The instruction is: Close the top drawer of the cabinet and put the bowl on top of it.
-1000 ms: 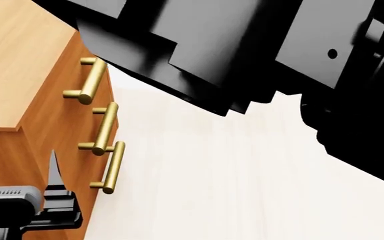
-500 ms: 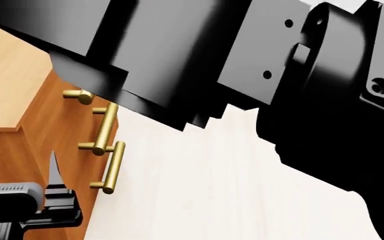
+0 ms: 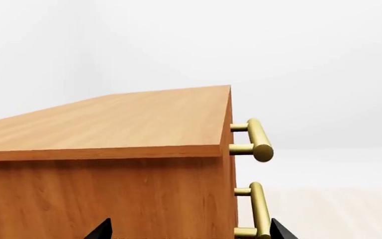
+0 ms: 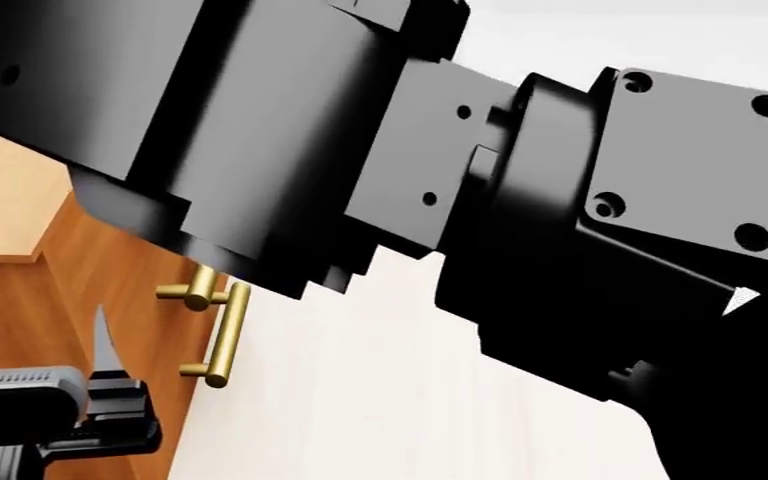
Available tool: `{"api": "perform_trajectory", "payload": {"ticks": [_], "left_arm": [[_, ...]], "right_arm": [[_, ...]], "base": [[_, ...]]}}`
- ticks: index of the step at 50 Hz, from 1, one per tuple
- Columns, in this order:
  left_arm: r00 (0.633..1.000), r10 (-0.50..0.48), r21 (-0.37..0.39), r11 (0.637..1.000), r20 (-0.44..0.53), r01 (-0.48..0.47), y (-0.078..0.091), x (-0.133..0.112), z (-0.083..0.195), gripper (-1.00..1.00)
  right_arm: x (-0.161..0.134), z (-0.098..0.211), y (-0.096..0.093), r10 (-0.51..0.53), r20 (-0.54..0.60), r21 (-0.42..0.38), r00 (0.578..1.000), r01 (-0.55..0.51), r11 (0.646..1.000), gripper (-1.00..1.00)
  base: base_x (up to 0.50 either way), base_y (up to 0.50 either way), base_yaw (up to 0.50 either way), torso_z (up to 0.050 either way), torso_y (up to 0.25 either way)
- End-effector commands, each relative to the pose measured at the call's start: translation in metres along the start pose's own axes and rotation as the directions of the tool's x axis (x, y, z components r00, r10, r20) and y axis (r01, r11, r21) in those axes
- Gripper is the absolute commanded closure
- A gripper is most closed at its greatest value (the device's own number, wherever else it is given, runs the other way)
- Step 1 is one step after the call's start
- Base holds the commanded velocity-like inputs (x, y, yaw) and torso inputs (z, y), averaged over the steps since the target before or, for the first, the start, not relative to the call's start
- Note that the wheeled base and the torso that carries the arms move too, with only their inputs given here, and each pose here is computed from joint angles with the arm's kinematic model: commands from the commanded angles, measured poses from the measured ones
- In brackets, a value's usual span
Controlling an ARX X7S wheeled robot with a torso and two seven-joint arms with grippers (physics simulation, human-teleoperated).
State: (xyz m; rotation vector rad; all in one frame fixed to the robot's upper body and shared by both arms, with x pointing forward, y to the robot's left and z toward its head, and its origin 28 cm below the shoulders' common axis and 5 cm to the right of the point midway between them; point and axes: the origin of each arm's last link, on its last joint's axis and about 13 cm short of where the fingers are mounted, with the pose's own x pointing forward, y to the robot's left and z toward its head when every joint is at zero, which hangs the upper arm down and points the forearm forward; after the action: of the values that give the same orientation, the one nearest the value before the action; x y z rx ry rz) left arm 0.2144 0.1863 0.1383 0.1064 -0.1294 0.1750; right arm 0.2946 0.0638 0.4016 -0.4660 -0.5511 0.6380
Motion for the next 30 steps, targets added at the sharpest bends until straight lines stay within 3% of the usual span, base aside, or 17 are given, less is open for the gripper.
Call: {"api": "perform_trajectory", "payload": {"ticks": [1,15,30], "left_arm": [[1.0,0.01,0.007,1.0,-0.004,-0.01,0.002,0.002,-0.004,-1.0],[1.0,0.014,0.003,1.0,-0.013,-0.014,0.002,0.004,-0.007,-1.0],[1.0,0.01,0.001,1.0,-0.018,-0.01,0.002,0.005,-0.008,-1.0]], "right_arm": [[0.006,-0.012,0.006,0.006,0.003,0.001,1.0,-0.006,1.0,1.0],[0.014,-0.026,0.013,0.035,-0.009,0.02,0.999,-0.035,0.999,1.0],[0.015,-0.036,0.035,0.104,-0.007,0.047,0.995,-0.104,0.993,1.0]], "base": [[0.0,0.0,0.0,0.0,0.0],[0.0,0.0,0.0,0.0,0.0],[0.0,0.0,0.0,0.0,0.0]]}}
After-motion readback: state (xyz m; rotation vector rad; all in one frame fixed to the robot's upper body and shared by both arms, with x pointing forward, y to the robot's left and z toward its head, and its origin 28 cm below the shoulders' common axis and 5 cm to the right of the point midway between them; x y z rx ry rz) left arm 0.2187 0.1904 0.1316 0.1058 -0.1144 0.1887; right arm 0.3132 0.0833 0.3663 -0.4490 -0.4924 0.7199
